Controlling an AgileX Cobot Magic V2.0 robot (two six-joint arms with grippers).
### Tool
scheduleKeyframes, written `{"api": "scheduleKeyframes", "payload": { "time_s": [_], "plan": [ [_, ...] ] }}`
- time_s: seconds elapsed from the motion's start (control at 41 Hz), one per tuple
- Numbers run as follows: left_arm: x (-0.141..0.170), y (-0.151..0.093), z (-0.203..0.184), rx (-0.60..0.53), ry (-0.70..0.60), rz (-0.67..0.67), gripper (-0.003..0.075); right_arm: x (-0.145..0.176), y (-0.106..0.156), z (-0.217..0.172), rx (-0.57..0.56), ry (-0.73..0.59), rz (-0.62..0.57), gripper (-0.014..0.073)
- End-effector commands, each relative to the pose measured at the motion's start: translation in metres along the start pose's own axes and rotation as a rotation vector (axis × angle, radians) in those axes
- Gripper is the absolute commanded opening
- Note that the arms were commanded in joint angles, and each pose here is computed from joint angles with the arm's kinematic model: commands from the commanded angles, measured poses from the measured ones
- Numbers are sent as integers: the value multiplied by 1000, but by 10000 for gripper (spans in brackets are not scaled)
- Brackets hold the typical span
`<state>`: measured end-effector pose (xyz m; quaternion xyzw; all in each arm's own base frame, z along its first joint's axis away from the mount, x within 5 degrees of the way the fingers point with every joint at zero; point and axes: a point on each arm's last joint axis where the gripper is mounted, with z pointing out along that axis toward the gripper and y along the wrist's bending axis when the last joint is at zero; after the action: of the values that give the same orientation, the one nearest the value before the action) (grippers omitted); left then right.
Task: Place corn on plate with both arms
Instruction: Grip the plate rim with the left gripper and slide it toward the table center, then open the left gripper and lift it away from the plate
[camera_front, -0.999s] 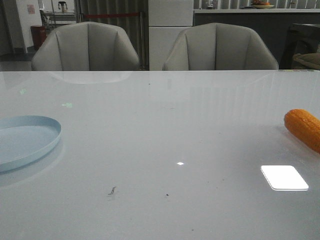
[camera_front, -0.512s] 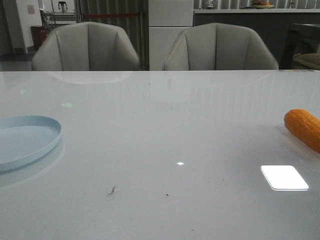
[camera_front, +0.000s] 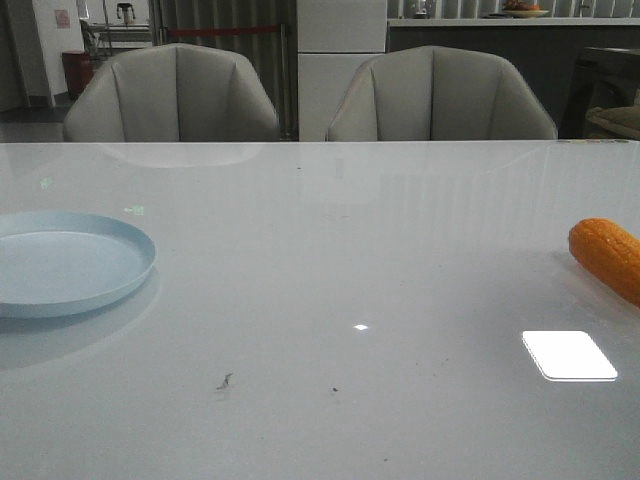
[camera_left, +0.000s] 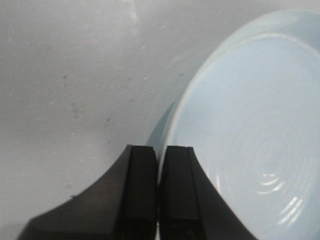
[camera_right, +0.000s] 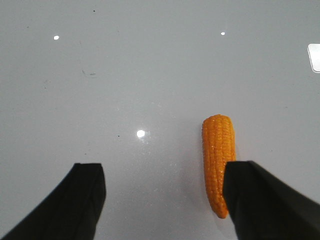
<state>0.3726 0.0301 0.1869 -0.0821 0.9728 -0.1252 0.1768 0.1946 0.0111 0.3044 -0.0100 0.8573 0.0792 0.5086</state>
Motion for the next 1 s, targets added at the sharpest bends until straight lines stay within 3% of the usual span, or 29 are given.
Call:
{"api": "scheduleKeyframes", "payload": {
  "time_s": [0.0, 0.268, 0.536, 0.658, 0.828, 0.974],
  "plan": [
    [-16, -32, -33, 96, -99, 51, 96, -17, 0, -7, 13, -93, 2, 591],
    [-14, -111, -37, 225, -100, 208, 96, -16, 1, -6, 9, -85, 2, 591],
    [14, -189, -16, 310, -110, 352, 96, -16, 1, -6, 6, -78, 2, 591],
    [29, -207, 7, 328, -39, 375, 96, -15, 1, -6, 4, -73, 2, 591],
    [39, -215, 24, 329, 9, 386, 115, -13, 2, -6, -8, -49, 1, 591],
    [35, -218, 21, 337, -9, 391, 278, -12, 3, -6, -12, -39, 1, 591]
  ]
}}
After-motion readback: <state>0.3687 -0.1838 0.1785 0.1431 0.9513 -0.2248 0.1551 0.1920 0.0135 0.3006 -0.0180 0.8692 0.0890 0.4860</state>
